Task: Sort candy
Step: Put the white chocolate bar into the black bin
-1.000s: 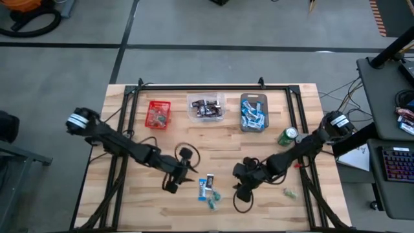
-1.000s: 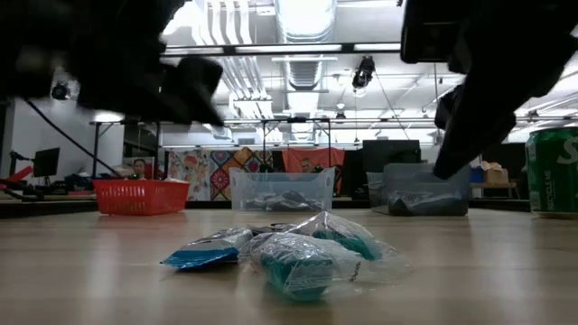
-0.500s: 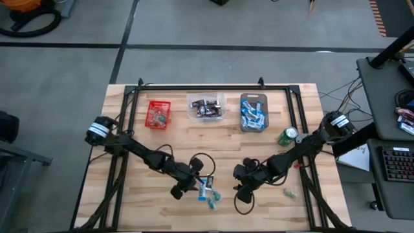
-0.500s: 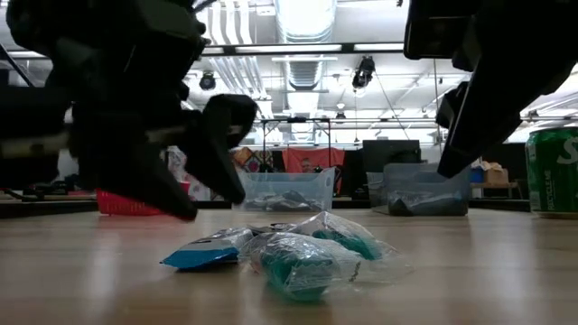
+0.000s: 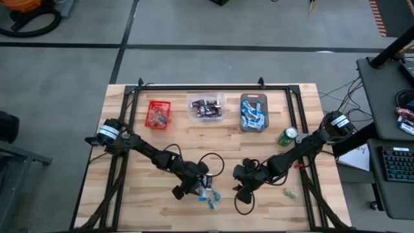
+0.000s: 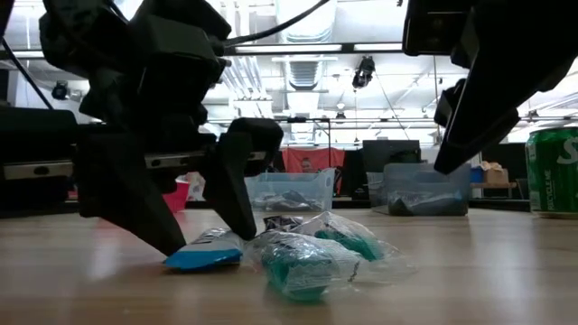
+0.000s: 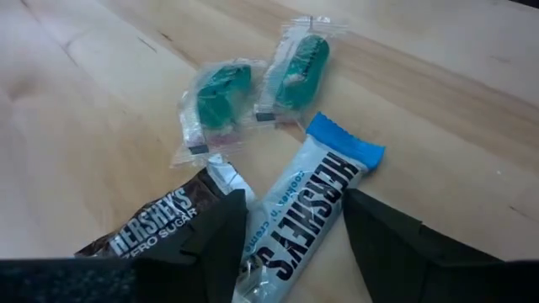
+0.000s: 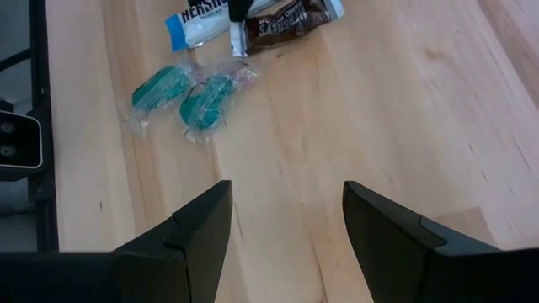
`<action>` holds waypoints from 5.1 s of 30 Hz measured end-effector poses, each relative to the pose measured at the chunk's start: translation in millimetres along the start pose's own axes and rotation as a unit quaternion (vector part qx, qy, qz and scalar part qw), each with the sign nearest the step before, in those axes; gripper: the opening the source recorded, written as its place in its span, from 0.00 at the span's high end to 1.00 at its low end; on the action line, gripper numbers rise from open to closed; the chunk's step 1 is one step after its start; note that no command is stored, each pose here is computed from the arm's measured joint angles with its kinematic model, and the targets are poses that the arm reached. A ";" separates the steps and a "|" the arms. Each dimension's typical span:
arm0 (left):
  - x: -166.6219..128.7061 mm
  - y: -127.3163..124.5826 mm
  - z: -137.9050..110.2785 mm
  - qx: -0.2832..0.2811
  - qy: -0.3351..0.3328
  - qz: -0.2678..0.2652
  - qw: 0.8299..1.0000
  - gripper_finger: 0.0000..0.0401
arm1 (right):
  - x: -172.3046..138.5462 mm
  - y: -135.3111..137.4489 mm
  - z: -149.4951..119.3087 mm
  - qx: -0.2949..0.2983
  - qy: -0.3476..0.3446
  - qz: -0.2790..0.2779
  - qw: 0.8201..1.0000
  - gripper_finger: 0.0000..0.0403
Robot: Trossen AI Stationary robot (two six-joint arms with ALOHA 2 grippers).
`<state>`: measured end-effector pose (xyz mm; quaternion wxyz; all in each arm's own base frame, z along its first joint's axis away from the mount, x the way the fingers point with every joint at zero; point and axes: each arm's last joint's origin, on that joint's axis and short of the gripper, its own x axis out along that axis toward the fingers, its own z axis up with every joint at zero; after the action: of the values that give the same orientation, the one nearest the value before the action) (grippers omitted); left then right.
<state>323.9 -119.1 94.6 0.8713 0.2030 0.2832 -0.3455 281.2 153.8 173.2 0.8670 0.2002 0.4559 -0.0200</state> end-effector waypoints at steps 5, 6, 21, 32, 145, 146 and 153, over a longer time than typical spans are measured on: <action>-1.2 3.6 -8.5 -0.008 0.007 -0.001 1.000 0.57 | 0.0 0.4 0.4 -0.002 -0.002 0.002 1.000 0.47; -1.6 3.7 -9.9 -0.009 0.008 -0.003 1.000 0.58 | 0.0 0.5 0.5 -0.002 -0.003 0.002 1.000 0.47; -9.3 2.5 -8.9 -0.023 0.002 -0.020 1.000 0.99 | 0.0 0.7 0.7 0.001 -0.004 0.003 1.000 0.47; -34.9 3.4 8.3 -0.024 -0.004 -0.015 1.000 1.00 | -0.6 3.1 8.6 -0.027 -0.076 -0.021 0.997 0.47; -95.4 -92.5 -6.1 -0.186 -0.117 0.192 0.956 1.00 | 116.8 40.1 91.5 0.040 -0.112 -0.248 0.961 0.47; -94.3 -92.0 -4.8 -0.186 -0.119 0.192 0.956 1.00 | 117.1 40.9 89.7 0.053 -0.116 -0.247 0.961 0.47; -93.3 -91.5 -4.3 -0.179 -0.120 0.197 0.956 1.00 | 125.1 42.7 85.4 0.096 -0.146 -0.223 0.959 0.47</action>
<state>200.7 -133.4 136.0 0.9717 0.0528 0.1885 -0.1322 430.3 180.4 130.4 0.8742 0.1708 0.3537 -0.2854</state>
